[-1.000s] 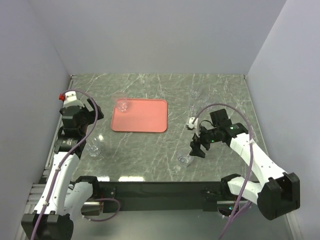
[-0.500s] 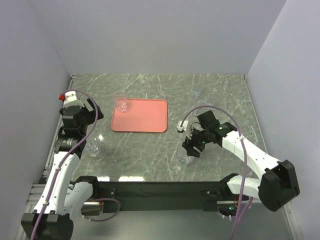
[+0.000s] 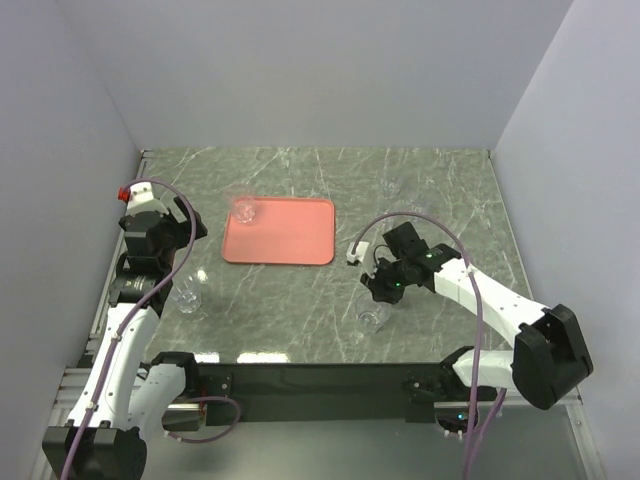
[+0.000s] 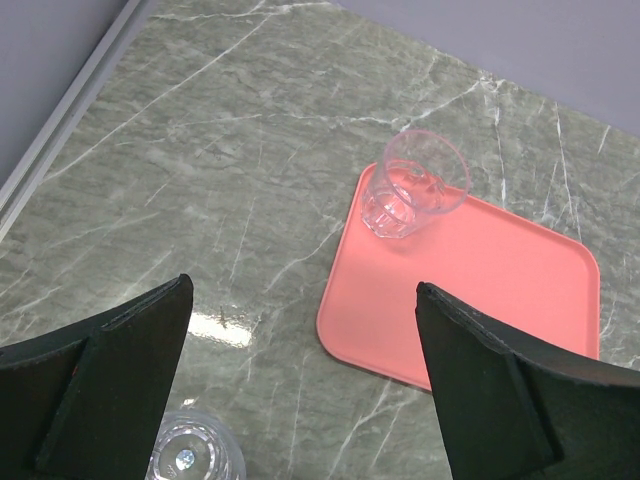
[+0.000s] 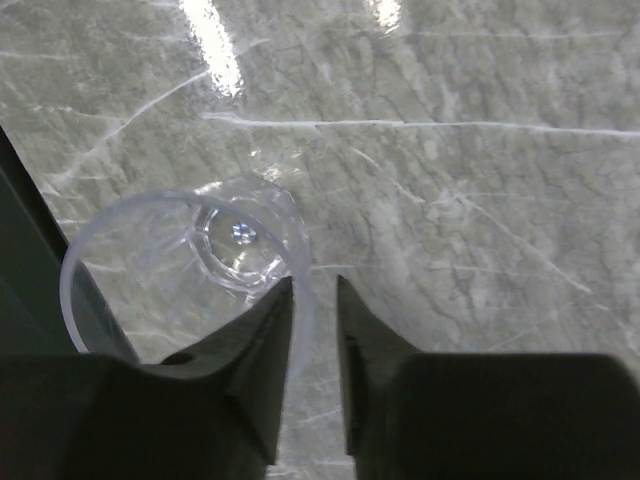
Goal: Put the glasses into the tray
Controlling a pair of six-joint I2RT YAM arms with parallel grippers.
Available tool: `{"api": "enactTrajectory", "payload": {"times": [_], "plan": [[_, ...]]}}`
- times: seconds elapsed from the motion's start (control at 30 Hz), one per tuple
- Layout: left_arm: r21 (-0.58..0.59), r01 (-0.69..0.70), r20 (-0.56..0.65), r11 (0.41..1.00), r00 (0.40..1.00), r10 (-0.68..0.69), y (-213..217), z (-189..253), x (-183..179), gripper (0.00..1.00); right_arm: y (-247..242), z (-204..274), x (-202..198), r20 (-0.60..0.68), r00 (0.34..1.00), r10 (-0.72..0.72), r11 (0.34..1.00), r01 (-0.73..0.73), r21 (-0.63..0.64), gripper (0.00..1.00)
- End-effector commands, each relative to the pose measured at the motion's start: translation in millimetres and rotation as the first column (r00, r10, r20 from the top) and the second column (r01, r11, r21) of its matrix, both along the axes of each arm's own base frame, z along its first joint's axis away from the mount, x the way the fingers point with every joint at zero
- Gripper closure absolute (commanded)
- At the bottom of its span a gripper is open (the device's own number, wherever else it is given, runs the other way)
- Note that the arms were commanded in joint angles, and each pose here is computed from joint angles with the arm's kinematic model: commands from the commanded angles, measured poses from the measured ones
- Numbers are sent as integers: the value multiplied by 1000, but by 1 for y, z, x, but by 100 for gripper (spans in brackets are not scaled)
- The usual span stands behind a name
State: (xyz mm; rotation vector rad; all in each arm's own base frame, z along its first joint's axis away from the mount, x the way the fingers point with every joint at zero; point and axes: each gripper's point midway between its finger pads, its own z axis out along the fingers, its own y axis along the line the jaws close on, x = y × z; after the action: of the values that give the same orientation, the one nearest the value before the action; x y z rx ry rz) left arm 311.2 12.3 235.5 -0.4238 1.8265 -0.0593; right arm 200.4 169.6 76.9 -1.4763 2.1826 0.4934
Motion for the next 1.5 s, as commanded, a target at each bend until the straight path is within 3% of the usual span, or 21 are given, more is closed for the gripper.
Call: {"api": "enactTrajectory", "payload": {"times": [0.0,0.17,0.43,0.57,0.83,1.2,1.47], "plan": [[-4,-5,61,1000,998,6,0,15,1,1,5,5,10,23,1000,-4,1000,4,-5,77],[-6,-4,66,1000,998,5,0,16,1,1,8,12,14,41,999,2,1000,-1,-15,100],[-6,1,78,1000,997,0,-1,20,0,2,26,64,40,125,992,29,999,-32,24,100],[-5,1,85,1000,996,-1,-1,21,-1,2,44,75,61,89,996,13,999,-17,41,100],[-3,6,83,1000,997,-6,-1,21,0,2,99,90,143,41,980,-197,973,190,129,100],[2,7,76,1000,997,-7,-1,19,3,2,179,101,235,-123,883,-453,844,469,259,100],[3,11,65,1000,998,-11,-2,17,5,2,220,113,284,-78,791,-606,706,581,405,100]]}}
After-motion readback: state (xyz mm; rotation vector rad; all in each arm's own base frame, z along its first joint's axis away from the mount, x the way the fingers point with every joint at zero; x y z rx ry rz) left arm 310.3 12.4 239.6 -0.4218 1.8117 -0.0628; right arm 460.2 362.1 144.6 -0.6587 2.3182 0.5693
